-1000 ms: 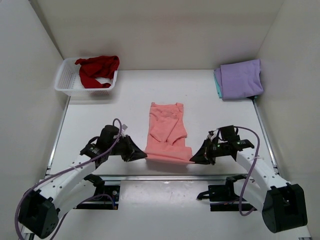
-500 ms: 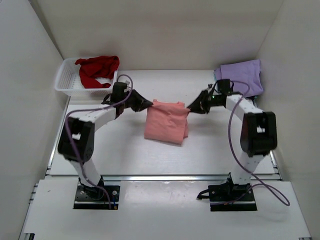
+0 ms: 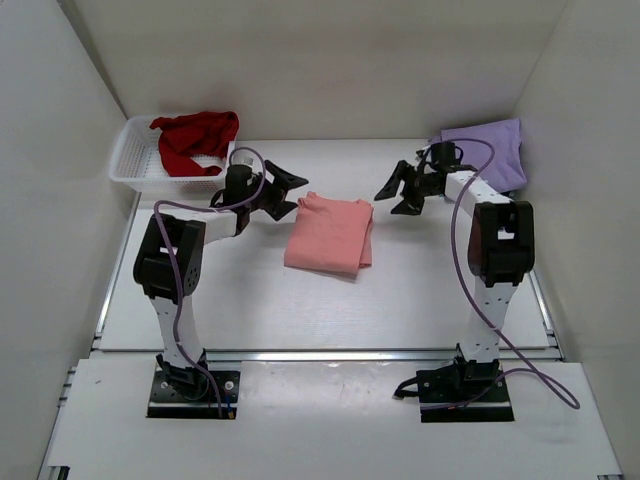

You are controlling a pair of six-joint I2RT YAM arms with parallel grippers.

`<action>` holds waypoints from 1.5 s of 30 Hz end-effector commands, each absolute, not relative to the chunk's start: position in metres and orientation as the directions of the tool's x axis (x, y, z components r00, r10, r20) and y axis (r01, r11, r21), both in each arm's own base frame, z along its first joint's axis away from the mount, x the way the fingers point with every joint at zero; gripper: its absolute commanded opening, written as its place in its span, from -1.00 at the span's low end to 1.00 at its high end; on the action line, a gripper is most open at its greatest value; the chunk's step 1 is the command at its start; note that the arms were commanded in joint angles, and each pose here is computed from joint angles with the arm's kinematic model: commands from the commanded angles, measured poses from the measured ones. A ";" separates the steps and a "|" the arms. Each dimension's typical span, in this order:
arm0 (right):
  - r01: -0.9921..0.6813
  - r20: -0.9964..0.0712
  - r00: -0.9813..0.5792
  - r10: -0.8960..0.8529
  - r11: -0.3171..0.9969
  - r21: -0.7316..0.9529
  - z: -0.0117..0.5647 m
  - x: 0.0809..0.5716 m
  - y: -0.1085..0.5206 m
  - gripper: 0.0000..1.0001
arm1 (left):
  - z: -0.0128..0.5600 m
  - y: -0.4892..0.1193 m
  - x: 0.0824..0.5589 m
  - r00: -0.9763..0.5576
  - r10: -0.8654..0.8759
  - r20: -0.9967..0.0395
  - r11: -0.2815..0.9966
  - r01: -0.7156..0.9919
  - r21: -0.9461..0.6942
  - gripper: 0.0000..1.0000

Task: Fold and stack the t-shirts
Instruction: Fold the long partially folded tshirt into a neat square

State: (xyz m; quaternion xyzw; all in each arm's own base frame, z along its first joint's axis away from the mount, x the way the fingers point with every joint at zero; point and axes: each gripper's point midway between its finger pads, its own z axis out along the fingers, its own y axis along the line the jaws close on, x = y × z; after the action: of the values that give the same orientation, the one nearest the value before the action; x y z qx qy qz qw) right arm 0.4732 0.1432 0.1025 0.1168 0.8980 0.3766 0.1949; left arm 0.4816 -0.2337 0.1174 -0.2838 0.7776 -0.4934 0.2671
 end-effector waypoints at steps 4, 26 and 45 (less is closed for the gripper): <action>-0.013 -0.327 -0.905 0.272 0.750 0.662 0.089 0.444 0.169 0.46 | 0.139 -0.252 0.449 -0.717 -0.667 -0.202 0.381 -0.096 -0.919 0.97; 0.011 -0.180 -0.960 0.216 0.667 0.745 0.047 0.443 0.239 -1.00 | 0.102 -0.237 0.421 -0.723 -0.657 -0.213 0.463 -0.164 -0.871 0.98; -0.258 -0.747 -0.604 -0.276 0.955 -0.145 0.180 0.582 0.008 -1.00 | 0.110 -0.182 0.384 -0.688 -0.558 -0.464 0.654 -0.020 -0.756 0.97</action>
State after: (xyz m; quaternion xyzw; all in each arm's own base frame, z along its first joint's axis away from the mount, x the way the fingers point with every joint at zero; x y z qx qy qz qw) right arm 0.5461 0.0422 0.1148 -0.1048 0.9357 0.0524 0.3328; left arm 0.3894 -0.1904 0.1112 -0.1976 0.8321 -0.4006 0.3288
